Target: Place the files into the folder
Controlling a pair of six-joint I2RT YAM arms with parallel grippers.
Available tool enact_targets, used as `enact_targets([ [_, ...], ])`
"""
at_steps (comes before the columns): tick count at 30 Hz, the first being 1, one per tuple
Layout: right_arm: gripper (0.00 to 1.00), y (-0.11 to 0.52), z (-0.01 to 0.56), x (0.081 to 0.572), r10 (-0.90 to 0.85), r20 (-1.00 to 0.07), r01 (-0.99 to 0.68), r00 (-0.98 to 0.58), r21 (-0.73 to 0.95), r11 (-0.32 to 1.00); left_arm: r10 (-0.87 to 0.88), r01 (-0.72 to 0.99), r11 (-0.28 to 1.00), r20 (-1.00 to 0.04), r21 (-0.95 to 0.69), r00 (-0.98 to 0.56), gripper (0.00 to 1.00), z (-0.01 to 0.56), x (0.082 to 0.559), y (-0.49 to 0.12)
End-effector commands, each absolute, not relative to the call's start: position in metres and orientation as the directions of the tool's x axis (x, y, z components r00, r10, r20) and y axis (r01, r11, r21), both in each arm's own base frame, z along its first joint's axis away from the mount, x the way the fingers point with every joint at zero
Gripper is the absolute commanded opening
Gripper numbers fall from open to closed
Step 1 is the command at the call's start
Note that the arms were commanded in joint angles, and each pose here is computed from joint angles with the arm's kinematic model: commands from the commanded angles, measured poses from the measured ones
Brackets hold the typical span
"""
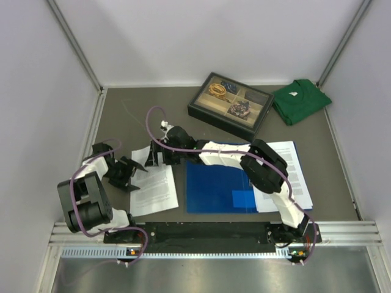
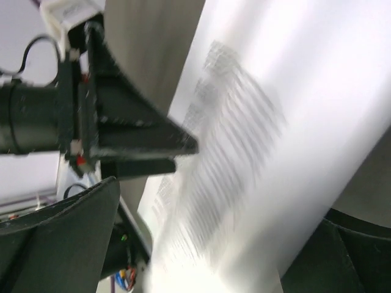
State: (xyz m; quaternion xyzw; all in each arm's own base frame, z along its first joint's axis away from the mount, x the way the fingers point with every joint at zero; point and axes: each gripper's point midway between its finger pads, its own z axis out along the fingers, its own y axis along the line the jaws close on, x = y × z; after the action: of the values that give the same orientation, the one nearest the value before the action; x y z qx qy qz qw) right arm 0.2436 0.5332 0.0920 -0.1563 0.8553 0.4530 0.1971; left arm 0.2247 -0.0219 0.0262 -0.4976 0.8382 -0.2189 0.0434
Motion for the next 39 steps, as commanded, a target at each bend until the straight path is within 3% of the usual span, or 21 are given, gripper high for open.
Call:
enact_targets([
  [1, 0.95, 0.543, 0.092, 0.265, -0.092, -0.526, -0.481, -0.846, 0.677, 0.556, -0.847, -0.828, 0.457, 0.125, -0.325, -0.516, 0.82, 0.001, 0.212, -0.011],
  [9, 0.92, 0.537, 0.106, 0.262, -0.082, -0.534, -0.490, -0.841, 0.689, 0.534, -0.848, -0.822, 0.467, 0.101, -0.326, -0.521, 0.82, 0.005, 0.214, -0.007],
  [13, 0.86, 0.530, 0.116, 0.253, -0.081, -0.515, -0.472, -0.853, 0.697, 0.540, -0.851, -0.814, 0.473, 0.066, -0.336, -0.521, 0.83, 0.009, 0.220, -0.002],
  [16, 0.76, 0.528, 0.115, 0.247, -0.097, -0.480, -0.448, -0.872, 0.703, 0.552, -0.846, -0.808, 0.481, 0.060, -0.339, -0.529, 0.83, 0.011, 0.222, -0.002],
  [22, 0.38, 0.525, 0.111, 0.239, -0.087, -0.487, -0.445, -0.869, 0.692, 0.568, -0.842, -0.794, 0.485, 0.048, -0.367, -0.537, 0.84, 0.016, 0.228, -0.002],
  [26, 0.00, 0.530, 0.119, 0.242, -0.119, -0.506, -0.477, -0.854, 0.671, 0.568, -0.812, -0.740, 0.537, -0.011, -0.405, -0.583, 0.89, 0.028, 0.237, 0.001],
  [30, 0.00, 0.522, 0.150, 0.231, -0.271, -0.538, -0.585, -0.798, 0.582, 0.566, -0.776, -0.622, 0.607, -0.199, -0.494, -0.599, 0.93, 0.067, 0.260, 0.010],
  [32, 0.00, 0.486, 0.152, 0.231, -0.377, -0.526, -0.626, -0.762, 0.451, 0.636, -0.766, -0.557, 0.622, -0.282, -0.550, -0.577, 0.95, 0.087, 0.273, 0.009],
  [36, 0.00, 0.397, 0.167, 0.227, -0.589, -0.497, -0.756, -0.638, 0.259, 0.601, -0.713, -0.383, 0.664, -0.390, -0.642, -0.582, 0.96, 0.130, 0.289, -0.024],
  [39, 0.00, 0.330, 0.170, 0.243, -0.612, -0.437, -0.738, -0.659, 0.217, 0.639, -0.643, -0.286, 0.718, -0.445, -0.635, -0.623, 0.96, 0.150, 0.298, -0.060],
])
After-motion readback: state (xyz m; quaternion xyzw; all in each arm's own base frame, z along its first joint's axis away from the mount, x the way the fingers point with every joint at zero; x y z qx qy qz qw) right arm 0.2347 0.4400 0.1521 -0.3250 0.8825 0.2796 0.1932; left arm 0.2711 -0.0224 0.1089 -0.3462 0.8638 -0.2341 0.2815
